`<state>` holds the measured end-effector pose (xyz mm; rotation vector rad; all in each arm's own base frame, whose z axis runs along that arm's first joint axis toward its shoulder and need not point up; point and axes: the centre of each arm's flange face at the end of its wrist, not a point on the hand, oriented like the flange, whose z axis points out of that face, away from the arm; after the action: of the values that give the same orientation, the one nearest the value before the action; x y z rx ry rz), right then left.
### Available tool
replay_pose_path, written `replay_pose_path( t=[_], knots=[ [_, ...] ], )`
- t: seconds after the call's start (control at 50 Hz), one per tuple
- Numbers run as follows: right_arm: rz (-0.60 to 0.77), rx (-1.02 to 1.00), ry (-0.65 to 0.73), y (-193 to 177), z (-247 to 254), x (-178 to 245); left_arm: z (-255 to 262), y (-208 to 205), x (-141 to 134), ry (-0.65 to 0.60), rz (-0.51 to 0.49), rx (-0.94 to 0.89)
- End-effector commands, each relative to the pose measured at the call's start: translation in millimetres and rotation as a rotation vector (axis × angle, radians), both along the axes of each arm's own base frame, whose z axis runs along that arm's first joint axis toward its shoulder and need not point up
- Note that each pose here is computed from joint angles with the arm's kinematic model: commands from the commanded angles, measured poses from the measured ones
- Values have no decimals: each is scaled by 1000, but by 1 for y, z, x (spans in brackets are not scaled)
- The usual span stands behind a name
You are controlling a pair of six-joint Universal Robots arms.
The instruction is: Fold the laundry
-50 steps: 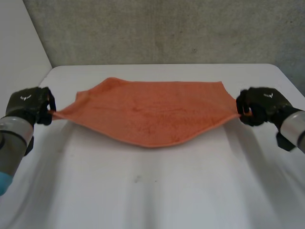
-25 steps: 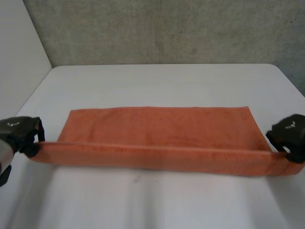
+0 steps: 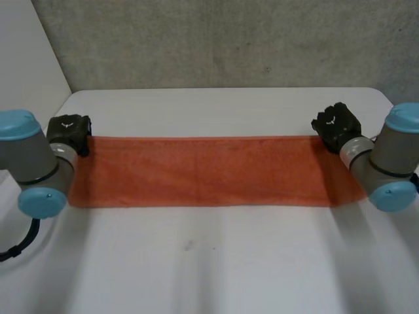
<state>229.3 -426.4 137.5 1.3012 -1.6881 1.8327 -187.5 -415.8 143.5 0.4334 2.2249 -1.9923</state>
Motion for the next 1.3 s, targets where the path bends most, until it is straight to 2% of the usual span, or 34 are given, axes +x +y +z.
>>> replay_pose_path(
  t=[0.02, 0.12, 0.22, 0.26, 0.28, 0.32, 0.44, 0.48, 0.62, 0.7, 0.76, 0.8, 0.88, 0.98, 1.16, 1.26, 1.3],
  knots=[
    [10, -121, -20, -25, -15, 12, -18, -16, -8, -57, -28, -70],
    [-20, -132, -25, -26, -18, 15, -19, -12, -20, -51, -75, -101],
    [-52, -137, -73, -13, 10, 15, -7, -2, -31, -40, -116, -149],
    [-64, -140, -159, 1, 42, 9, 1, 0, -31, -36, -117, -169],
    [-64, -140, -160, 1, 42, 9, 10, 4, -30, -27, -116, -186],
    [-67, -121, -278, 17, 70, 3, 19, 9, -30, -22, -117, -199],
    [-66, -48, -436, 47, 92, -3, 57, 39, -27, -10, -122, -244],
    [-57, 36, -488, 65, 93, -8, 64, 49, -26, -8, -123, -247],
    [-104, 247, -483, 80, 80, -40, 73, 87, -24, 40, -137, -222],
    [-122, 387, -469, 89, 65, -50, 77, 109, -24, 125, -149, -198],
    [-137, 417, -467, 87, 58, -54, 77, 117, -22, 187, -150, -177],
    [-162, 454, -465, 77, 34, -61, 76, 119, -22, 212, -149, -169],
    [-185, 454, -456, 66, 18, -70, 74, 121, -22, 248, -149, -155],
    [-178, 443, -383, 53, -10, -78, 73, 122, -23, 251, -152, -152],
    [-203, 436, -327, 39, -26, -88, 71, 123, -23, 249, -152, -143],
    [-317, 385, -330, 26, -17, -124, 71, 124, -23, 250, -153, -145],
    [-407, 290, -302, 19, 8, -151, 72, 124, -23, 250, -153, -145]
  ],
)
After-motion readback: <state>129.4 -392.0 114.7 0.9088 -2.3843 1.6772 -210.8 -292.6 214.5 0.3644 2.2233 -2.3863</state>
